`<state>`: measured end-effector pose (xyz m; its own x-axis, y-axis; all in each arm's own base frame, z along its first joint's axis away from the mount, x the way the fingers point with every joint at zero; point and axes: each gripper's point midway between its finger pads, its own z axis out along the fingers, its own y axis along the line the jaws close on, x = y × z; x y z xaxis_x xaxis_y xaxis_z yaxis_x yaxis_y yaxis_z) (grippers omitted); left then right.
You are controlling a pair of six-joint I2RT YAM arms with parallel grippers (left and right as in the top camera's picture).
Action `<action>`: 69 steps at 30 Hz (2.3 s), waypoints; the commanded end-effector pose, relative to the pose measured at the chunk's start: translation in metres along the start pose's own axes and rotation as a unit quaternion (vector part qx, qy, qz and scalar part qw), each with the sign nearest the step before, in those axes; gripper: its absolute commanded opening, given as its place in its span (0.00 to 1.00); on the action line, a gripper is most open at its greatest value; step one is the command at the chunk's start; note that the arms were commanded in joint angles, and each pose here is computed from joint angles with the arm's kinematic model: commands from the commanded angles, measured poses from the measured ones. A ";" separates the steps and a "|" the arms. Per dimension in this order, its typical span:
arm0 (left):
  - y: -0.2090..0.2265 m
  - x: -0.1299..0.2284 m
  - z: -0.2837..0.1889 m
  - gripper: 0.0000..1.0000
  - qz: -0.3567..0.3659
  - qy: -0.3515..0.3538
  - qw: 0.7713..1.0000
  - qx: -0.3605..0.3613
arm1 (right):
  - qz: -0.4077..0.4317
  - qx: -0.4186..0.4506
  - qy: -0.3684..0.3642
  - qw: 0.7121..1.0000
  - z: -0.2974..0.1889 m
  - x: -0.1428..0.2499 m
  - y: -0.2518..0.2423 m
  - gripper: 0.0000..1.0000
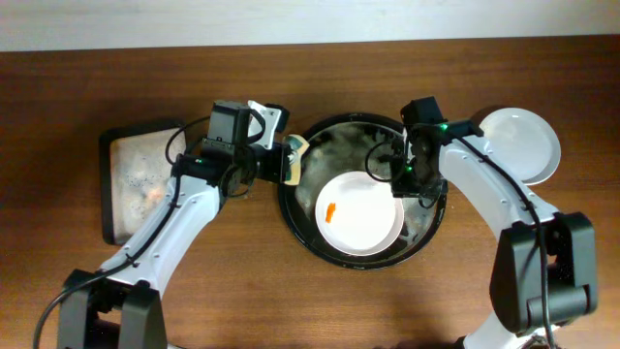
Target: Clean dirty plates on tray and stack at the side
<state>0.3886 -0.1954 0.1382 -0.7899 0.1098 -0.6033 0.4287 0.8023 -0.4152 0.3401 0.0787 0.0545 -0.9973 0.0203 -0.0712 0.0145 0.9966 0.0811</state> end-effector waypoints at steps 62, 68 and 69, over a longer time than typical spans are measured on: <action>-0.057 0.033 0.130 0.00 -0.011 0.165 0.979 -0.118 | 0.067 0.072 0.015 0.995 0.048 0.011 -0.031 0.04; -0.043 0.085 0.168 0.00 -0.045 0.225 0.964 -0.133 | 0.067 0.072 0.014 0.995 0.048 0.011 -0.031 0.04; -0.040 0.090 0.171 0.00 -0.046 0.231 0.962 -0.136 | 0.067 0.072 0.014 0.995 0.048 0.011 -0.031 0.04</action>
<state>0.3831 -0.3164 0.0096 -0.9397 0.2416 -0.2420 0.2944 0.9316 -0.2131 0.3374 0.0670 0.0093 -0.9854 0.1628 -0.0493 0.1619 0.9866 0.0219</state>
